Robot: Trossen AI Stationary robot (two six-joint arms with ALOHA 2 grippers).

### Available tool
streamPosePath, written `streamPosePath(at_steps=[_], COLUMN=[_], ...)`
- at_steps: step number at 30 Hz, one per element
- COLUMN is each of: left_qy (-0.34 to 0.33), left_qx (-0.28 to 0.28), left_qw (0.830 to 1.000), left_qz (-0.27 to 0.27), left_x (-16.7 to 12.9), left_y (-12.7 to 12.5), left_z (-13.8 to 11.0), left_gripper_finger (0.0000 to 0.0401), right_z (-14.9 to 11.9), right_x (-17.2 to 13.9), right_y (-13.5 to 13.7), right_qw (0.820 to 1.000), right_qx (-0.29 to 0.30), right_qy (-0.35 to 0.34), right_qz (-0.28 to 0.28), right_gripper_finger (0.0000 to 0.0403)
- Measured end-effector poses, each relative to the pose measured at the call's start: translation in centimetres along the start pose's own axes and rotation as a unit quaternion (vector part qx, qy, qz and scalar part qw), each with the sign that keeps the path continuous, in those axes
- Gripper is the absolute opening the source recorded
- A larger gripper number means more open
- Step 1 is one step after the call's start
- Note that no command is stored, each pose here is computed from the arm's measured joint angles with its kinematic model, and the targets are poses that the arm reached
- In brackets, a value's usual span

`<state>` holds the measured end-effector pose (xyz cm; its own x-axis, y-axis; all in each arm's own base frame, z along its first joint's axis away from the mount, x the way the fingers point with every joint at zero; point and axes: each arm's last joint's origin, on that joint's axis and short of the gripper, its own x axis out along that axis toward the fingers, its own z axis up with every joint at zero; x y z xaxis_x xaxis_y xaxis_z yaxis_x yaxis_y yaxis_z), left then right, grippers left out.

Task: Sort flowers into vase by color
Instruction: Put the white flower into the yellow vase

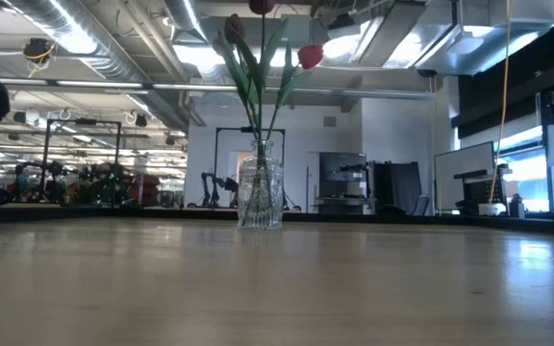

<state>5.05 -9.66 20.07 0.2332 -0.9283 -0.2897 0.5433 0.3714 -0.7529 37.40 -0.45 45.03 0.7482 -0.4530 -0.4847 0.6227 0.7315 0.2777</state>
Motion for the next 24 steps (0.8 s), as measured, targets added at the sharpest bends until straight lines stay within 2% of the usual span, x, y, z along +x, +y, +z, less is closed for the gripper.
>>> streamPosePath(at_steps=[3,7,13,19,24], left_qy=[-0.016,-0.036,-0.019,0.005,0.026], left_qx=[0.002,-0.001,-0.027,-0.047,-0.070], left_qw=[1.000,0.999,0.998,0.998,0.996], left_qz=[0.002,0.039,0.057,0.042,0.051], left_x=[-0.22,-0.60,-0.62,-0.61,-0.75], left_y=[-0.44,-0.66,-0.29,-0.33,-0.23], left_z=[0.42,0.80,0.45,0.24,0.01], left_gripper_finger=[0.0090,0.0090,0.0090,0.0090,0.0090], right_z=[-0.02,-0.05,-0.03,-0.01,-0.01], right_x=[-0.01,-0.02,-0.01,0.00,-0.02], right_y=[0.02,0.06,0.04,0.00,0.02], right_qw=[1.000,1.000,1.000,0.999,0.998], right_qx=[-0.001,-0.003,-0.025,-0.052,-0.056], right_qy=[0.001,0.004,0.003,0.001,-0.001], right_qz=[0.001,0.005,0.004,0.001,-0.001], right_gripper_finger=[0.0356,0.0356,0.0356,0.0356,0.0356])
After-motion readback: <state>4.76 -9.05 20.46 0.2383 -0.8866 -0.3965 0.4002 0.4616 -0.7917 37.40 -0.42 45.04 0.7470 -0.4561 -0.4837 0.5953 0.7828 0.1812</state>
